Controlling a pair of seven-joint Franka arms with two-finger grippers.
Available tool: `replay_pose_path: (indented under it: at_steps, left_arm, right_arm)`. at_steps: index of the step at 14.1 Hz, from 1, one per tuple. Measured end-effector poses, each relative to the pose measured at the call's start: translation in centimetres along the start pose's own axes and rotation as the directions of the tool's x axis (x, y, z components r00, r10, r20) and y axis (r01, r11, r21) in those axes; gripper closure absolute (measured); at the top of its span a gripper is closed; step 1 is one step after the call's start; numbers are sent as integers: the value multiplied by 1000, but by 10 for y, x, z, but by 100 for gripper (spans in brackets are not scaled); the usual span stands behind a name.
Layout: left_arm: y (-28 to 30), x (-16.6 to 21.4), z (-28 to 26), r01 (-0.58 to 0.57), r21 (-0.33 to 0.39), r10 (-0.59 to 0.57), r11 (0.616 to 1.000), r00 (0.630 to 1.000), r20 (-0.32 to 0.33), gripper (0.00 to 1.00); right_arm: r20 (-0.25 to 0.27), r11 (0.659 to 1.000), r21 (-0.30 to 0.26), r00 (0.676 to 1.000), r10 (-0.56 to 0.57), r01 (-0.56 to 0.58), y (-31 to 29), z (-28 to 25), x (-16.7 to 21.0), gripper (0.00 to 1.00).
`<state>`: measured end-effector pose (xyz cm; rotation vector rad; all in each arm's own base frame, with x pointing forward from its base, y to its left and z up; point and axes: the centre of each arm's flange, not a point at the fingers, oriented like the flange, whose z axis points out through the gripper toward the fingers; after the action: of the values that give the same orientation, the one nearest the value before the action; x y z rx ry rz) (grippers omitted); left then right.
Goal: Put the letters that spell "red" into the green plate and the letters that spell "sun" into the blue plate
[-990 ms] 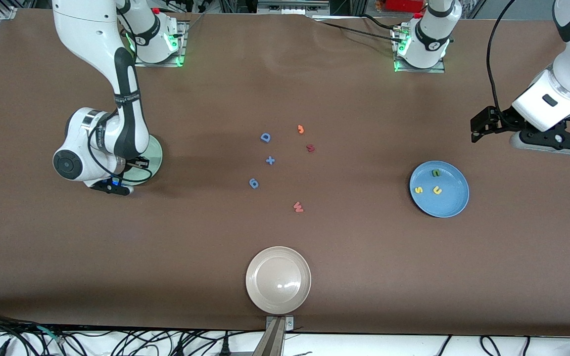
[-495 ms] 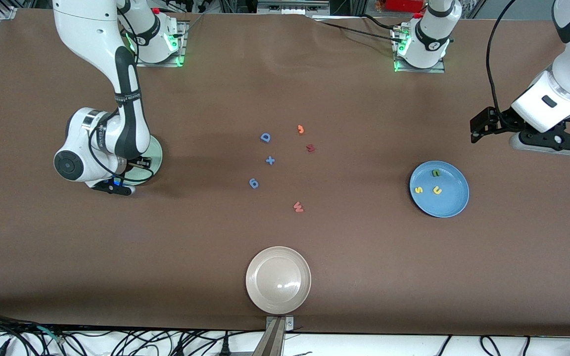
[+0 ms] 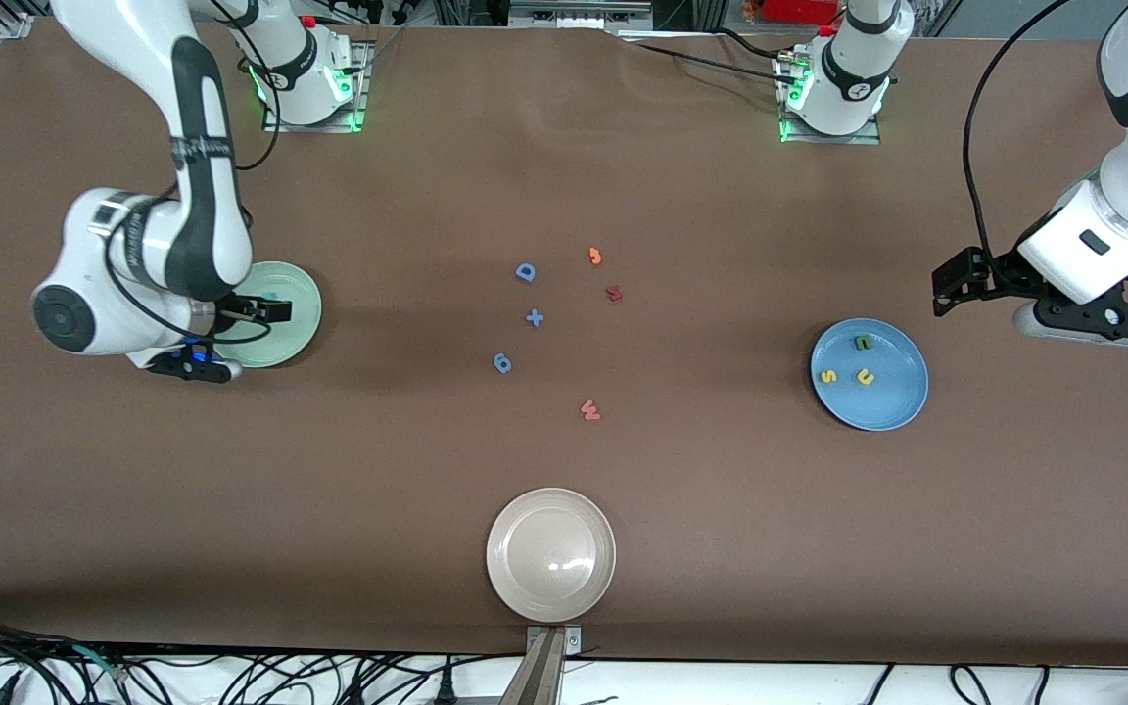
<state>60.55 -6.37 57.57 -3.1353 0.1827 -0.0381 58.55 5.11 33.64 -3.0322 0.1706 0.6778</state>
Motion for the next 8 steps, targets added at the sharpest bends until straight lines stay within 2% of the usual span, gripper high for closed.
replay_pose_path:
  at_steps: [4, 8]
  left_arm:
    - [1, -1, -1, -1, 0, 1, 1000, 1000, 2, 0]
    - [2, -3, -5, -2, 1, 2, 1000, 1000, 4, 0]
  right_arm:
    - [-10, 999, -5, 999, -51, 51, -15, -109, -34, 0]
    - [-66, 997, 6, 995, -76, 77, -16, -165, -61, 0]
